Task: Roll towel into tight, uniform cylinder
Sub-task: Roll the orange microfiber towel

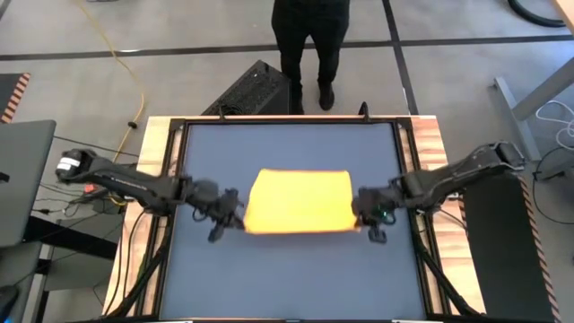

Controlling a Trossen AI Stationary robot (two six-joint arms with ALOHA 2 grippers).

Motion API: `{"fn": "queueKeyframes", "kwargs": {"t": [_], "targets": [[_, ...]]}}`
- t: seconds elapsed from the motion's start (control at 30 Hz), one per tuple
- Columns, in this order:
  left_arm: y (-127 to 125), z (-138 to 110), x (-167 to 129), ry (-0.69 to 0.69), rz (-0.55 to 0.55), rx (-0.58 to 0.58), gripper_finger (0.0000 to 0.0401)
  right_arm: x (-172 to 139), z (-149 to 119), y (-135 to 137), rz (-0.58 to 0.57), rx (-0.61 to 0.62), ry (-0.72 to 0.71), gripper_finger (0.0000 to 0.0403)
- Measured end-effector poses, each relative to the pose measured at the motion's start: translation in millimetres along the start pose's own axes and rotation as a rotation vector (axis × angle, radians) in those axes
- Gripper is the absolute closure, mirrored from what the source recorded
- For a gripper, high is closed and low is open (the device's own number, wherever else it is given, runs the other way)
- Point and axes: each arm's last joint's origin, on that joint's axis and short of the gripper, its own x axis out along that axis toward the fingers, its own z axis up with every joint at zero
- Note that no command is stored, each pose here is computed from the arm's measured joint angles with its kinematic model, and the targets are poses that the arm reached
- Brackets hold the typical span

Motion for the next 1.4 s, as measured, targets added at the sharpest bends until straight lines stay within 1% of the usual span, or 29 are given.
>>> {"fn": "queueKeyframes", "kwargs": {"t": [0.07,0.13,0.23,0.3,0.37,0.43,0.47,0.53,0.57,0.63,0.67,0.7,0.73,0.77,0.83,0.87,0.9,0.97,1.03,1.07,1.13,1.17,1.2,1.23,1.27,1.33,1.37,1.4], "targets": [[-9,-15,4,-0.06,-0.049,-0.049,0.0401,8,-4,13,0.058,0.025,-0.021,0.0394],[-19,-24,5,-0.105,-0.092,-0.09,0.0401,11,-4,26,0.119,0.031,-0.055,0.0394],[-31,-32,6,-0.108,-0.112,-0.13,0.0401,10,-1,39,0.173,0.024,-0.092,0.0394],[-37,-28,6,-0.152,-0.071,-0.079,0.0401,7,3,41,0.141,-0.011,-0.126,0.0394],[-39,-16,4,-0.265,0.014,0.027,0.0401,1,11,37,0.066,-0.077,-0.196,0.0394],[-38,4,-1,-0.417,0.171,0.135,0.0401,-9,23,29,-0.045,-0.141,-0.261,0.0394],[-36,15,-4,-0.493,0.275,0.175,0.0401,-16,32,24,-0.123,-0.164,-0.312,0.0394],[-33,37,-13,-0.598,0.494,0.248,0.0401,-34,49,16,-0.278,-0.213,-0.411,0.0394],[-32,49,-18,-0.637,0.598,0.276,0.0401,-44,56,12,-0.374,-0.243,-0.448,0.0394],[-31,72,-29,-0.677,0.795,0.333,0.0401,-65,70,6,-0.6,-0.281,-0.516,0.0394],[-31,81,-34,-0.687,0.868,0.349,0.0401,-74,75,3,-0.719,-0.291,-0.532,0.0394],[-31,89,-37,-0.691,0.903,0.359,0.0401,-83,79,1,-0.818,-0.302,-0.535,0.0394],[-31,96,-40,-0.683,0.897,0.371,0.0401,-92,84,0,-0.884,-0.316,-0.539,0.0394],[-31,101,-40,-0.651,0.852,0.392,0.0401,-98,87,-1,-0.911,-0.337,-0.536,0.0394],[-31,107,-39,-0.544,0.742,0.4,0.0401,-107,92,0,-0.911,-0.354,-0.532,0.0394],[-30,108,-39,-0.487,0.738,0.384,0.0401,-110,93,1,-0.911,-0.348,-0.545,0.0394],[-29,108,-39,-0.451,0.762,0.365,0.0401,-112,95,1,-0.916,-0.339,-0.561,0.0394],[-29,110,-43,-0.439,0.859,0.341,0.0401,-112,95,2,-0.922,-0.337,-0.562,0.0394],[-30,110,-47,-0.441,0.957,0.354,0.0401,-108,93,3,-0.839,-0.379,-0.536,0.0394],[-30,110,-48,-0.441,0.983,0.358,0.0401,-106,91,4,-0.761,-0.414,-0.512,0.0394],[-30,110,-48,-0.435,0.997,0.362,0.0401,-101,87,7,-0.578,-0.487,-0.468,0.0394],[-29,109,-48,-0.43,0.996,0.363,0.0401,-100,84,9,-0.509,-0.515,-0.45,0.0394],[-29,109,-47,-0.428,0.98,0.36,0.0401,-101,82,10,-0.503,-0.518,-0.449,0.0394],[-29,109,-46,-0.425,0.949,0.36,0.0401,-105,83,10,-0.558,-0.49,-0.474,0.0394],[-29,108,-45,-0.417,0.895,0.364,0.0401,-110,82,8,-0.667,-0.436,-0.502,0.0394],[-30,106,-41,-0.379,0.723,0.38,0.0401,-120,81,1,-0.948,-0.31,-0.525,0.0394],[-31,105,-39,-0.352,0.629,0.393,0.0401,-124,81,-2,-1.036,-0.272,-0.526,0.0394],[-31,104,-37,-0.327,0.559,0.407,0.0401,-126,80,-4,-1.055,-0.271,-0.522,0.0394]]}}
